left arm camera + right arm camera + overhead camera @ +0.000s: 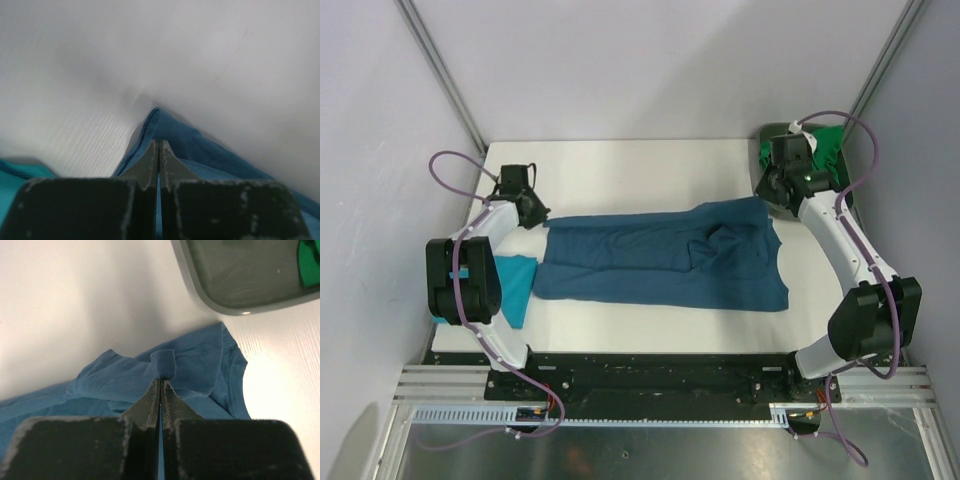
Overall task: Fold and stack the t-shirts
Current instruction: Fold the other side of the tshirt into a rectangle
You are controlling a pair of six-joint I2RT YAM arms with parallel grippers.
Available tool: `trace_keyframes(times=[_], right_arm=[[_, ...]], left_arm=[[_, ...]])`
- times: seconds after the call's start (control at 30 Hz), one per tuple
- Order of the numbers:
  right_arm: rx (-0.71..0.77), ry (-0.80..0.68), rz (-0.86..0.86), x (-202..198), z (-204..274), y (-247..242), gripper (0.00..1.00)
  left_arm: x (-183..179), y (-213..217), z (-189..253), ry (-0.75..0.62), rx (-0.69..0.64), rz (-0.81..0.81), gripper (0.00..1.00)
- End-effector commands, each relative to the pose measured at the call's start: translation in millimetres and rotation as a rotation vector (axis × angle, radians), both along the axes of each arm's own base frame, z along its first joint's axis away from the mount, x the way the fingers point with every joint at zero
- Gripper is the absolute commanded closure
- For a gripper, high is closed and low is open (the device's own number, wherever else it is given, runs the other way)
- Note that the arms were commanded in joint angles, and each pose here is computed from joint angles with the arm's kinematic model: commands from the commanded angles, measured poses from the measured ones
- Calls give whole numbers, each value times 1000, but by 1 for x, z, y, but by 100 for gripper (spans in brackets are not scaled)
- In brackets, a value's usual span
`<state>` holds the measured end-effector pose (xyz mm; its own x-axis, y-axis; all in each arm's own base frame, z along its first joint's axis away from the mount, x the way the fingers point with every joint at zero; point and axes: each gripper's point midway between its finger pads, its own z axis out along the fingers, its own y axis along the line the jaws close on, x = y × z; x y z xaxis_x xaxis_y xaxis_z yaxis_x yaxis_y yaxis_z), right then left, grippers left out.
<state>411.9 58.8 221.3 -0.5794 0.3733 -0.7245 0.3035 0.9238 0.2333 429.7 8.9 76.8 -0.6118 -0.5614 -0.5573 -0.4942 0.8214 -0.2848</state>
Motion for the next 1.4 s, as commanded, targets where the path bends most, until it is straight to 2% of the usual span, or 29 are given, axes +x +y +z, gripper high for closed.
trace_keyframes(times=[0.0,0.13,0.3,0.47,0.6,0.87,1.2,1.37], right_arm=[[-32,57,-10,-25,-7,-5,100],[-2,111,7,-52,-35,2,100],[-6,227,5,-86,-99,2,100],[3,290,7,-102,-138,2,100],[6,312,14,-103,-151,4,100],[17,267,2,-95,-134,-9,100],[17,153,1,-82,-64,-13,100],[-6,166,-3,-90,-61,-11,100]], left_arm=[[2,9,19,-61,18,14,100],[-9,10,13,-45,15,18,100],[-28,9,-10,19,11,27,100],[-38,7,-24,56,1,32,100],[-39,6,-29,69,-3,29,100],[-36,11,-7,13,23,42,100],[-37,12,16,-42,20,48,100],[-41,10,16,-41,2,57,100]])
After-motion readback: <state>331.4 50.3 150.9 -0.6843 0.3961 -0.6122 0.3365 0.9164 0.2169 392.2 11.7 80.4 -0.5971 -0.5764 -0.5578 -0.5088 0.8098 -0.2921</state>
